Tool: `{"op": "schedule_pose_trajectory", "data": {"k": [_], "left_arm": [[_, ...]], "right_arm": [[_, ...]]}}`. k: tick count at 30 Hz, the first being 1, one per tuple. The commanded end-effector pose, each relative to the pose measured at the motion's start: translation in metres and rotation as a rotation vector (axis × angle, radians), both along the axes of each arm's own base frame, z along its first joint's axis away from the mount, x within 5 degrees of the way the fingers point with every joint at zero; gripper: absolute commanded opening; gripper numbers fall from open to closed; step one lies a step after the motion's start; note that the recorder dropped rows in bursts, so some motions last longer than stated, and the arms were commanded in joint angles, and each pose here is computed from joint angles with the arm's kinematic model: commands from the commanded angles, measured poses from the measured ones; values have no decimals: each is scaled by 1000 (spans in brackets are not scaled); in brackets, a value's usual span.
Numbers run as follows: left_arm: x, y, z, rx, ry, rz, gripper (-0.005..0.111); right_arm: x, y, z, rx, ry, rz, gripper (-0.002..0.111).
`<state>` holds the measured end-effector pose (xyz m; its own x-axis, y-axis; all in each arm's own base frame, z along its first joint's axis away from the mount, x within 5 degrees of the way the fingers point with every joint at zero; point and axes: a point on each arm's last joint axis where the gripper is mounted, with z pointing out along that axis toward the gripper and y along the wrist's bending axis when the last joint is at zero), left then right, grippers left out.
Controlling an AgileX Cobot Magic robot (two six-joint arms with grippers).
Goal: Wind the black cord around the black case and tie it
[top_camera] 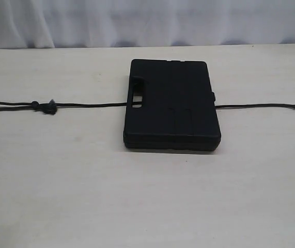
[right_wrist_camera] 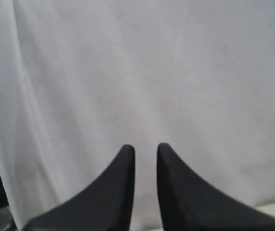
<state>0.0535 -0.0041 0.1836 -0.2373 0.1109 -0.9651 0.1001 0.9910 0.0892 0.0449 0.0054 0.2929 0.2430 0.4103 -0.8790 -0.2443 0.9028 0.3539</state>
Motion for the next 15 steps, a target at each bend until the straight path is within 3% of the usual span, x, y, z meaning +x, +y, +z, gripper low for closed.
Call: {"op": "schedule_pose_trajectory", "data": {"k": [1, 4, 7, 8, 10, 13, 15], "left_arm": [[0, 0, 0, -3, -13, 5, 0], [0, 0, 0, -3, -13, 5, 0], [0, 0, 0, -3, -13, 5, 0], [0, 0, 0, -3, -13, 5, 0], [0, 0, 0, -3, -13, 5, 0], [0, 0, 0, -3, -13, 5, 0], [0, 0, 0, -3, -13, 5, 0]], "right_arm": [[19, 9, 32, -117, 306, 57, 38], [42, 15, 53, -203, 480, 90, 50], [72, 24, 77, -276, 624, 139, 46], [93, 31, 90, -321, 698, 200, 40], [132, 48, 100, -347, 786, 335, 39], [185, 78, 95, -443, 862, 401, 39], [218, 111, 79, -554, 902, 357, 39]]}}
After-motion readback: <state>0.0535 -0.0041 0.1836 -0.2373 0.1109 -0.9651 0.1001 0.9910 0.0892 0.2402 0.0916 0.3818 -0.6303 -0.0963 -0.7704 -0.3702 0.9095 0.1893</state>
